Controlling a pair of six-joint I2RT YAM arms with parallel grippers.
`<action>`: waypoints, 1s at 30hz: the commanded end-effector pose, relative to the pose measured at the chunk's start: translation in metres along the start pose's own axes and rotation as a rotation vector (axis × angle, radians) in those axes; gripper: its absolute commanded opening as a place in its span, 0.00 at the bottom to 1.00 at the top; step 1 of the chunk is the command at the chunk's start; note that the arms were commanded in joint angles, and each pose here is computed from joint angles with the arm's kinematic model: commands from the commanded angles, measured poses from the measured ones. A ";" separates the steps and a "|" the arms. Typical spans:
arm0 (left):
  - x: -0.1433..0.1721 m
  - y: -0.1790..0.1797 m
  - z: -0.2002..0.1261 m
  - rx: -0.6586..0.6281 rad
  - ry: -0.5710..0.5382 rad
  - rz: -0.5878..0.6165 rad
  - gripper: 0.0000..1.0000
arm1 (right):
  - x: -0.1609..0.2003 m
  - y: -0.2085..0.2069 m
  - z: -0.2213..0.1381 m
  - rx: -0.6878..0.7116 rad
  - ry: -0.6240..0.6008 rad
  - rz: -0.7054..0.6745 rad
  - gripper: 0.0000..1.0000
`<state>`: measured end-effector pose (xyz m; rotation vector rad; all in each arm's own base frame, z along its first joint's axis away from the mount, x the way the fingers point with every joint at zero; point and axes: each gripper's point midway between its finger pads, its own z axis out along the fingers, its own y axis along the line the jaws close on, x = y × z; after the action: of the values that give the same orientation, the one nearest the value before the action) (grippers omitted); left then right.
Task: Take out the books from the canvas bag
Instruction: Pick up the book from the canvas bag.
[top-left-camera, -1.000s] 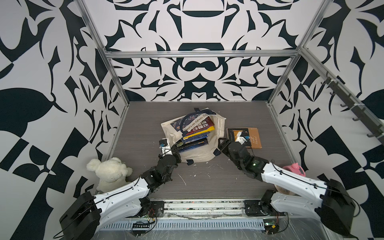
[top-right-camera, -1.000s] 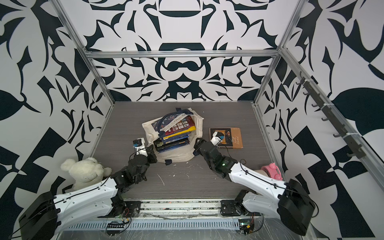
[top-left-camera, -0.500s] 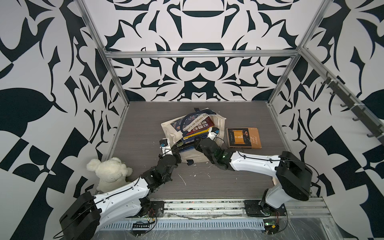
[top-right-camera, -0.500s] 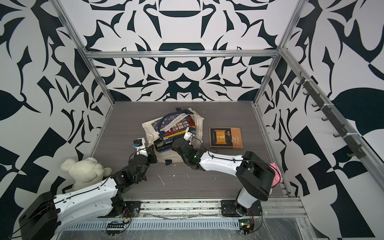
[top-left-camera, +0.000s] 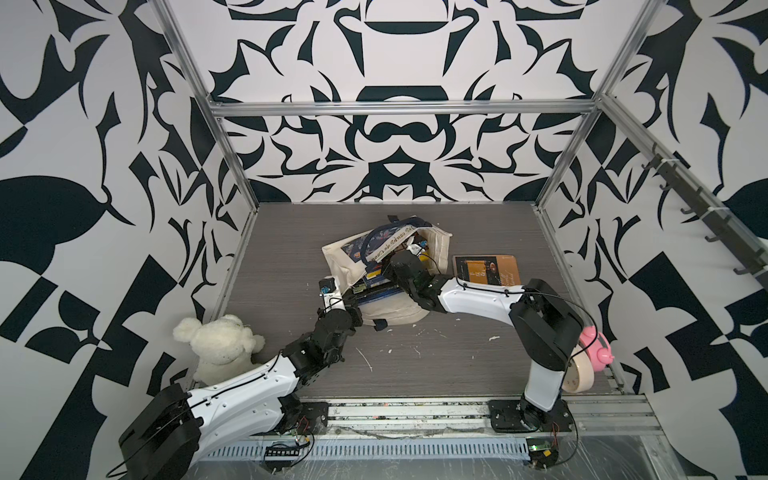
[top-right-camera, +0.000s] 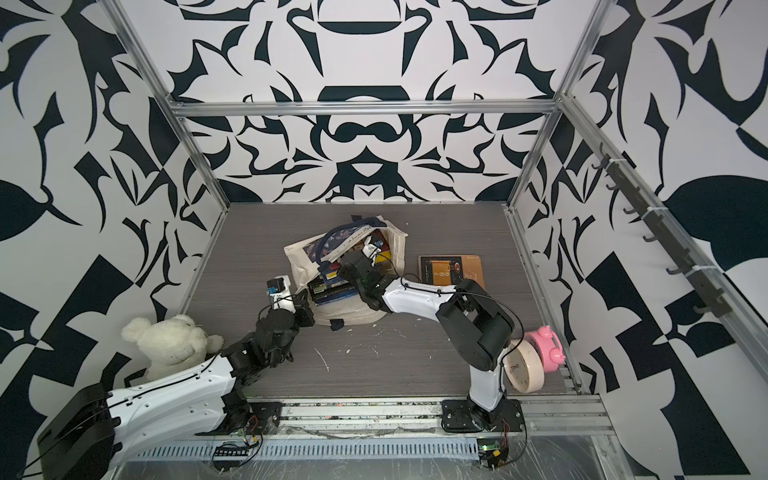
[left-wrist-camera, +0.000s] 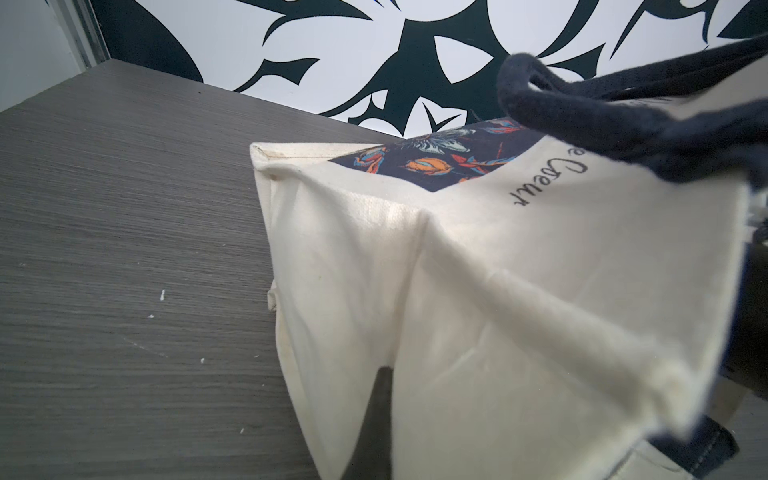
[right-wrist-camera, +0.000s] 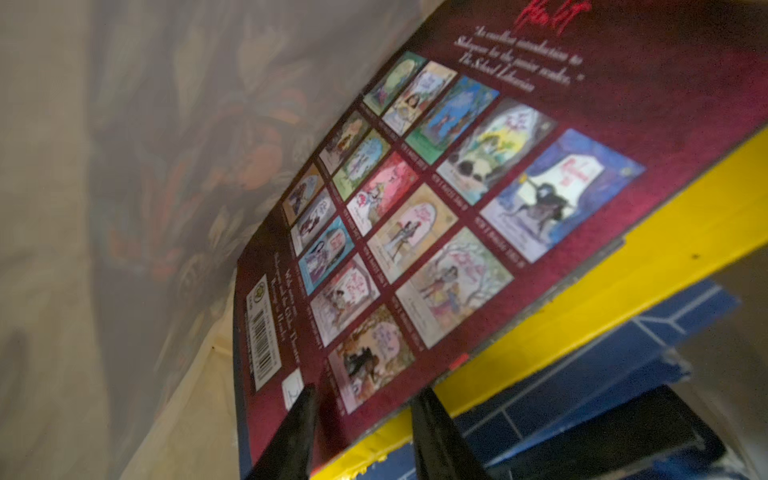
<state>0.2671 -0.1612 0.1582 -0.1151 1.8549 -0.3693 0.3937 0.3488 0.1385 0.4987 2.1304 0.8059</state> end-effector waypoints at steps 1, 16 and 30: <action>-0.010 -0.007 -0.003 0.040 -0.034 -0.024 0.00 | -0.022 0.024 0.002 -0.071 -0.029 0.045 0.38; -0.009 -0.009 -0.003 0.050 -0.030 -0.020 0.00 | -0.061 0.055 0.002 -0.162 -0.114 0.047 0.31; -0.009 -0.010 -0.003 0.056 -0.028 -0.019 0.00 | -0.078 0.066 -0.017 -0.190 -0.164 -0.033 0.31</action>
<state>0.2669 -0.1651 0.1608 -0.0983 1.8492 -0.3896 0.4159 0.3503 0.1544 0.4306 2.1117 0.8226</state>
